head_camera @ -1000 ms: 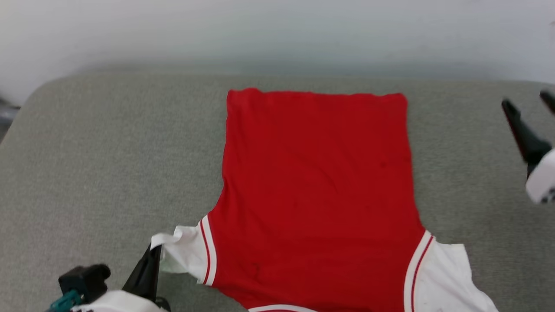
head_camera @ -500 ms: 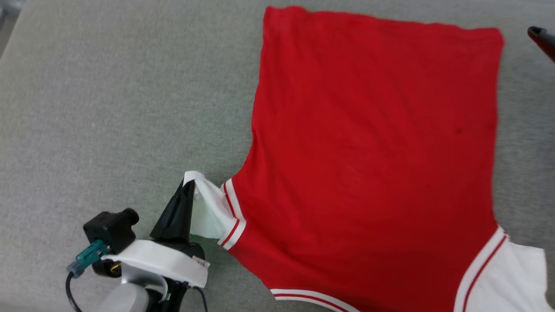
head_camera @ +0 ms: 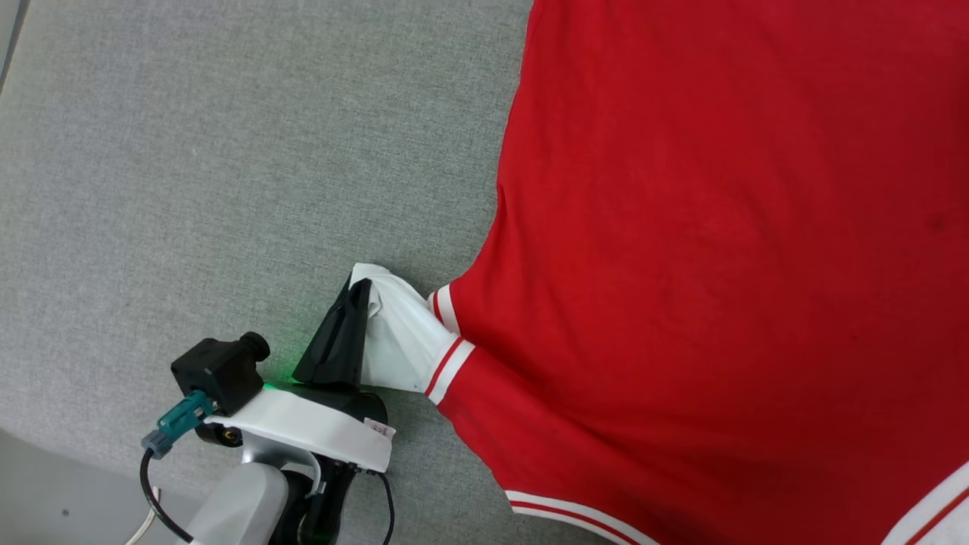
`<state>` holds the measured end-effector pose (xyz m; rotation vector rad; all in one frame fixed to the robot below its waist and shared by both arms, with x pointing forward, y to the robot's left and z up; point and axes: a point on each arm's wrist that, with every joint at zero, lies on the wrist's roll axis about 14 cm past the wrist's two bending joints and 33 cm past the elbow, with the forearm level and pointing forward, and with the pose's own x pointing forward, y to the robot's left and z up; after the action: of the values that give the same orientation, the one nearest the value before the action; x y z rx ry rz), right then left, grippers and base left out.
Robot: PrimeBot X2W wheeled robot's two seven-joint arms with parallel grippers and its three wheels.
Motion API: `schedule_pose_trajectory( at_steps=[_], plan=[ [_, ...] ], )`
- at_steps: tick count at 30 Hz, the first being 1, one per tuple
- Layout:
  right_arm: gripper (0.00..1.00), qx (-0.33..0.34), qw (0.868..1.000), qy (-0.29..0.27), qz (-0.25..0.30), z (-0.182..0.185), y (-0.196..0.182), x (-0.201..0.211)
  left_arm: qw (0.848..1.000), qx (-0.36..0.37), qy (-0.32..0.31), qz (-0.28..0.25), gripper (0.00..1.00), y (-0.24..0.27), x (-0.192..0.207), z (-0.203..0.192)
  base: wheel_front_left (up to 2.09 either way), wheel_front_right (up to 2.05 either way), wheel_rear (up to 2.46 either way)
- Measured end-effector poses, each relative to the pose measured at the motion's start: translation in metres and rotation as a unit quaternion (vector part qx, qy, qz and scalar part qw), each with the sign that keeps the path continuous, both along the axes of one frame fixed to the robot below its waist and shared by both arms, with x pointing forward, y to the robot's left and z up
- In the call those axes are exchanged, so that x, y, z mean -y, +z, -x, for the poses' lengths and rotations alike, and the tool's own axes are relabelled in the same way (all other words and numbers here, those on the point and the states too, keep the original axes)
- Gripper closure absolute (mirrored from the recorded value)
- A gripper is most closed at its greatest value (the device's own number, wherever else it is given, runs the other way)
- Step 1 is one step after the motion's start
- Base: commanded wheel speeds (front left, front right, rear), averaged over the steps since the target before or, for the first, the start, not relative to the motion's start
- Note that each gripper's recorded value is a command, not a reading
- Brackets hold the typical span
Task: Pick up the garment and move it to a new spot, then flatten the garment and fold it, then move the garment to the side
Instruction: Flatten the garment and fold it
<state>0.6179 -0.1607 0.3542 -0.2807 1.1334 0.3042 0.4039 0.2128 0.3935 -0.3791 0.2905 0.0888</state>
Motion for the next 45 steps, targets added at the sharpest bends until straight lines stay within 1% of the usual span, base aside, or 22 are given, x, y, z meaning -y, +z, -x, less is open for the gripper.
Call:
schedule_pose_trajectory(
  at_steps=[4,5,6,7,13,16,19,24,30,33,37,41,45],
  plan=[
    [0.0,-0.015,1.0,0.008,0.007,0.002,-0.014,-0.001,1.0,-0.001,0.007,-0.001,1.0,-0.003,-0.003,0.0,0.0,0.0,0.0],
    [0.24,-0.016,1.0,0.008,0.008,0.002,-0.015,0.0,1.0,0.0,0.007,-0.002,1.0,-0.004,-0.004,0.0,0.0,0.0,0.0],
    [0.69,-0.013,1.0,0.008,0.008,0.001,-0.015,0.001,1.0,0.0,0.008,-0.001,1.0,-0.004,-0.003,-0.001,0.0,0.0,0.0],
    [1.0,-0.008,1.0,0.008,0.009,0.0,-0.014,0.002,1.0,0.001,0.008,-0.002,1.0,-0.004,-0.004,-0.001,0.0,0.0,0.0],
    [1.0,0.03,0.999,0.018,0.002,-0.004,-0.001,-0.003,1.0,0.006,0.009,0.001,1.0,-0.002,-0.005,-0.001,0.0,0.0,0.0],
    [1.0,0.07,0.997,0.032,-0.006,-0.005,0.018,-0.008,1.0,0.013,0.01,0.005,1.0,0.003,-0.005,0.002,0.0,0.0,0.0],
    [1.0,0.11,0.992,0.044,-0.03,-0.002,0.04,-0.015,1.0,0.013,0.011,0.005,1.0,0.005,-0.007,0.009,0.0,0.0,0.0],
    [1.0,0.159,0.984,0.06,-0.053,0.017,0.073,-0.011,1.0,0.017,0.012,0.001,1.0,0.013,-0.009,0.021,0.0,0.0,0.0],
    [1.0,0.201,0.975,0.059,-0.072,0.055,0.106,0.011,1.0,0.027,0.005,0.002,1.0,0.027,-0.005,0.034,0.0,0.0,0.0],
    [1.0,0.212,0.973,0.049,-0.076,0.082,0.114,0.029,1.0,0.031,0.002,0.0,1.0,0.034,-0.005,0.043,0.0,0.0,0.0],
    [1.0,0.202,0.976,0.028,-0.073,0.128,0.11,0.057,0.999,0.038,0.0,0.002,1.0,0.041,-0.002,0.053,0.0,0.0,0.0],
    [1.0,0.19,0.979,-0.011,-0.077,0.173,0.103,0.087,0.999,0.044,-0.009,0.005,1.0,0.048,0.005,0.058,0.0,0.0,0.0],
    [1.0,0.158,0.983,-0.052,-0.077,0.225,0.084,0.111,0.999,0.048,-0.022,0.003,1.0,0.052,0.01,0.061,0.0,0.0,0.0]
  ],
)
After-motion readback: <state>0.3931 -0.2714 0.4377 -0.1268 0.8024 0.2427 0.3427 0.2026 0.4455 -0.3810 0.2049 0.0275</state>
